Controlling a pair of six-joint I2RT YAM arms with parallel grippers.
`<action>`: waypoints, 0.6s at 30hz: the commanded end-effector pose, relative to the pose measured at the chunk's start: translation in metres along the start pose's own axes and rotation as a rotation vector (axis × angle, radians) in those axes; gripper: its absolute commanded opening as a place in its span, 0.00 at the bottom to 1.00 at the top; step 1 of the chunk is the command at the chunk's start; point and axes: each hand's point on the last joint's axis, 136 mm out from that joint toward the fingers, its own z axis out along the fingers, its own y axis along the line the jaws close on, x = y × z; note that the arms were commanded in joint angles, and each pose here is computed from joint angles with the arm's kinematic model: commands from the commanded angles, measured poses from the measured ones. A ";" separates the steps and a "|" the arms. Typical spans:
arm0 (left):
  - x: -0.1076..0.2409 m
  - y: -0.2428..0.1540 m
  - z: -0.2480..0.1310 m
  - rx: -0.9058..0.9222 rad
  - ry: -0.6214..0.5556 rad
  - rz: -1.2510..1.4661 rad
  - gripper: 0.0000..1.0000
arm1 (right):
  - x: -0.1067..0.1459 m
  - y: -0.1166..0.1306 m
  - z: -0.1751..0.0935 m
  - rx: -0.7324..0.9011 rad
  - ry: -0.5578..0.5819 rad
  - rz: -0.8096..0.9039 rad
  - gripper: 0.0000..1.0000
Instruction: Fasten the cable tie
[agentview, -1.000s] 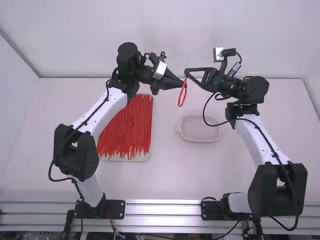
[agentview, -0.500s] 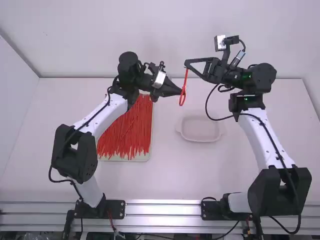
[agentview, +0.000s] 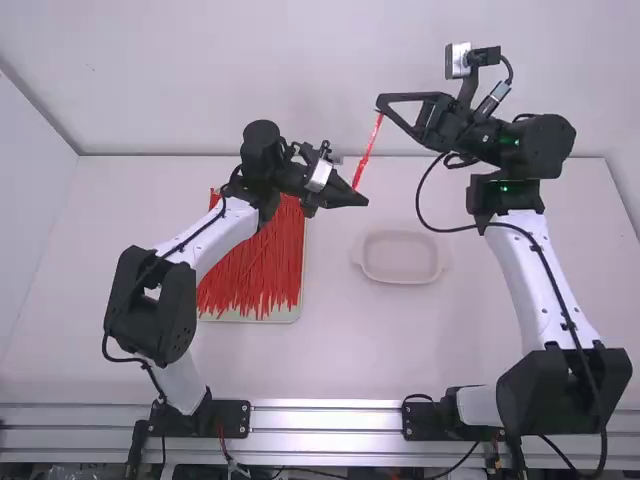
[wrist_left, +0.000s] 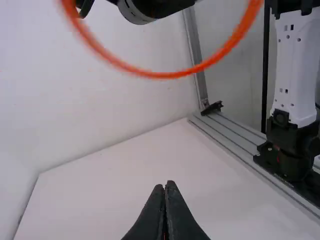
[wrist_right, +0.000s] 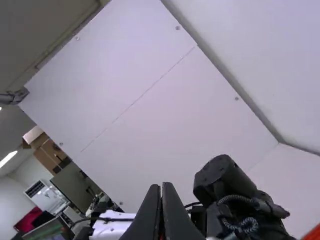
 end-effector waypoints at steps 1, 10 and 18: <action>0.001 -0.003 -0.002 0.013 -0.003 0.000 0.02 | -0.003 0.010 -0.001 -0.009 0.007 -0.039 0.00; -0.006 0.013 -0.038 -0.073 0.021 -0.030 0.40 | 0.014 0.013 -0.001 -0.028 0.100 -0.024 0.00; -0.036 0.019 -0.063 -0.143 0.035 0.017 0.68 | 0.025 0.011 0.002 -0.042 0.140 -0.007 0.00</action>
